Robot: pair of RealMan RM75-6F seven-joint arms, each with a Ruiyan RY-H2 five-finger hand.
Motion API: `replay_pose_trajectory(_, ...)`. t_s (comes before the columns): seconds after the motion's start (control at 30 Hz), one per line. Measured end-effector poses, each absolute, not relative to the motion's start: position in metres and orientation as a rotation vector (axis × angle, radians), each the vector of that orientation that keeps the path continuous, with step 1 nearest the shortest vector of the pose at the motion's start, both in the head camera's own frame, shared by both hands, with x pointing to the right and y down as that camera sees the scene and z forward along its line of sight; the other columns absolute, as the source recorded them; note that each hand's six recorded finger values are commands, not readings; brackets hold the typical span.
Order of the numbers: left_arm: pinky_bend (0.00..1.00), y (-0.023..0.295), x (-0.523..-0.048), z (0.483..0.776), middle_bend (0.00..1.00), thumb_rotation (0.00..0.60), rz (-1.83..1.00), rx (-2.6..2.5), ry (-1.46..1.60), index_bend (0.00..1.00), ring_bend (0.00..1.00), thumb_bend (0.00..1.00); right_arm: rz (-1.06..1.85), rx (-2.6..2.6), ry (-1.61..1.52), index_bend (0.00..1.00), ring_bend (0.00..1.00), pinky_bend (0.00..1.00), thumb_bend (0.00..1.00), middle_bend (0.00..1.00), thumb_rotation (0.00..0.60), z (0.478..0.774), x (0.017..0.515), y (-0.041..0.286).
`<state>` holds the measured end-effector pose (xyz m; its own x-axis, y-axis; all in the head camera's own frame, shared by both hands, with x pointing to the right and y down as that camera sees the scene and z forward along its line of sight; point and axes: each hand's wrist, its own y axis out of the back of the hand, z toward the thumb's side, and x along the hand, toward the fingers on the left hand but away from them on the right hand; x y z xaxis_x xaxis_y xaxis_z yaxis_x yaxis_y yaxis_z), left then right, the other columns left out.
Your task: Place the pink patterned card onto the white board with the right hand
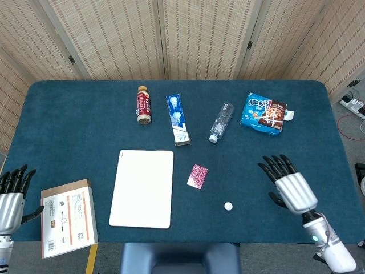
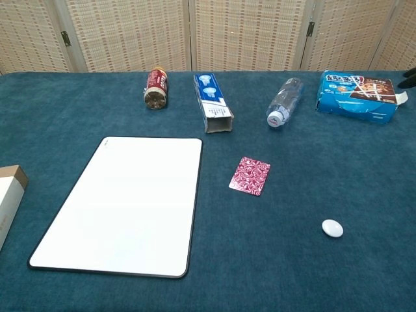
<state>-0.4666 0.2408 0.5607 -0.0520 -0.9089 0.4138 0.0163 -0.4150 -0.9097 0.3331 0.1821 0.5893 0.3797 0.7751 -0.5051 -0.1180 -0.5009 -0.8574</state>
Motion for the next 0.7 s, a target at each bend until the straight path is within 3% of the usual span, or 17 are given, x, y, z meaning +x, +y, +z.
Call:
replay_pose_trajectory(0.47, 0.00, 0.251, -0.478, 0.551, 0.08, 0.600, -1.593, -1.458, 1.016, 0.14, 0.08, 0.21, 1.036, -1.836, -0.191, 0.18, 0.00, 0.00, 0.34, 0.04, 0.600, 0.652, 0.202, 0.143)
replay_pose_trajectory(0.7, 0.00, 0.253, -0.482, 0.550, 0.08, 0.600, -1.607, -1.460, 1.019, 0.15, 0.09, 0.21, 1.013, -1.809, -0.080, 0.18, 0.00, 0.00, 0.33, 0.04, 0.600, 0.677, 0.168, 0.134)
